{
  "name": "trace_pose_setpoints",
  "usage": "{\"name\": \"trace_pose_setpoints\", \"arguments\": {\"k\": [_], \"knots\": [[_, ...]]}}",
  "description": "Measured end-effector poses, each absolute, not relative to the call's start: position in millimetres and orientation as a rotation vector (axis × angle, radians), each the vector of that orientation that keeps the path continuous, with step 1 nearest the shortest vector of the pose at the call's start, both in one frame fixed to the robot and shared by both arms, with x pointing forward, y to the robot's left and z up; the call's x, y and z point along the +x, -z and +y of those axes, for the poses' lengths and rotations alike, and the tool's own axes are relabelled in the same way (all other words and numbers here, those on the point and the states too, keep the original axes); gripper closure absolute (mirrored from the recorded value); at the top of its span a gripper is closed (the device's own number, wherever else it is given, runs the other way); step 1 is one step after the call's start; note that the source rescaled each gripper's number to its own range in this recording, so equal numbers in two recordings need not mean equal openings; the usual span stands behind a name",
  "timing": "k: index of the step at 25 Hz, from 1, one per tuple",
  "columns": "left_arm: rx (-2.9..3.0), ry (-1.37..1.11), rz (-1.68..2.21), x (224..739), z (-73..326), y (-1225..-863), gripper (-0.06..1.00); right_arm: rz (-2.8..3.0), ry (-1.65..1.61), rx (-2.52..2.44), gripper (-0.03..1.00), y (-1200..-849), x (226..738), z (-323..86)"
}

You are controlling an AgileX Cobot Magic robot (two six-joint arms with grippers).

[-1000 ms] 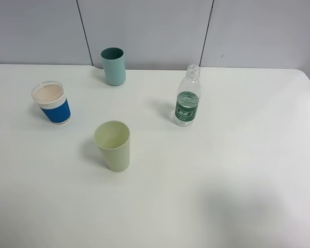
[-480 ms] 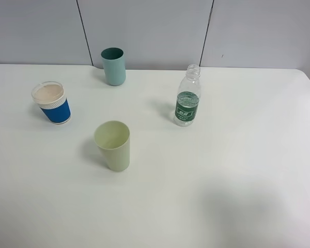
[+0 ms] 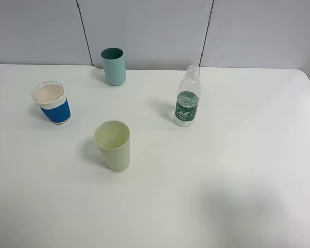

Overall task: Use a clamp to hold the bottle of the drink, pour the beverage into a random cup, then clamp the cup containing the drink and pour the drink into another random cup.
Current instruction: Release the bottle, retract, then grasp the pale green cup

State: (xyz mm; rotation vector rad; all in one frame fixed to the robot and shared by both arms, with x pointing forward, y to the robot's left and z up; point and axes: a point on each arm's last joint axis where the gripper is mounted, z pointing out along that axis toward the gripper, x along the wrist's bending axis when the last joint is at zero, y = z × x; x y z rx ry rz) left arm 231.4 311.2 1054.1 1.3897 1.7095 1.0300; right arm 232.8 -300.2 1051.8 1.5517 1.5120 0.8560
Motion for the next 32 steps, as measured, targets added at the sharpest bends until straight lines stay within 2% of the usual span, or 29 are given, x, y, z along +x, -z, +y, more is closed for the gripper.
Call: {"name": "trace_pose_setpoints", "arguments": {"k": [13, 19, 25, 32], "knots": [[1.398, -1.028, 1.703, 231.5, 310.7, -1054.1, 0.08, 1.512, -0.856, 1.552, -0.03, -1051.8, 232.8, -300.2], [1.523, -1.068, 1.498, 235.1, 301.9, -1064.1, 0.08, 1.511, -0.857, 1.553, -0.03, -1051.8, 232.8, -300.2], [1.65, -1.052, 1.489, 265.1, 302.5, -1070.4, 0.08, 1.511, -0.857, 1.553, -0.03, -1051.8, 232.8, -300.2], [1.931, -0.879, 1.419, 308.1, 295.3, -1062.5, 0.08, 1.511, -0.857, 1.553, -0.03, -1051.8, 232.8, -300.2]]}}
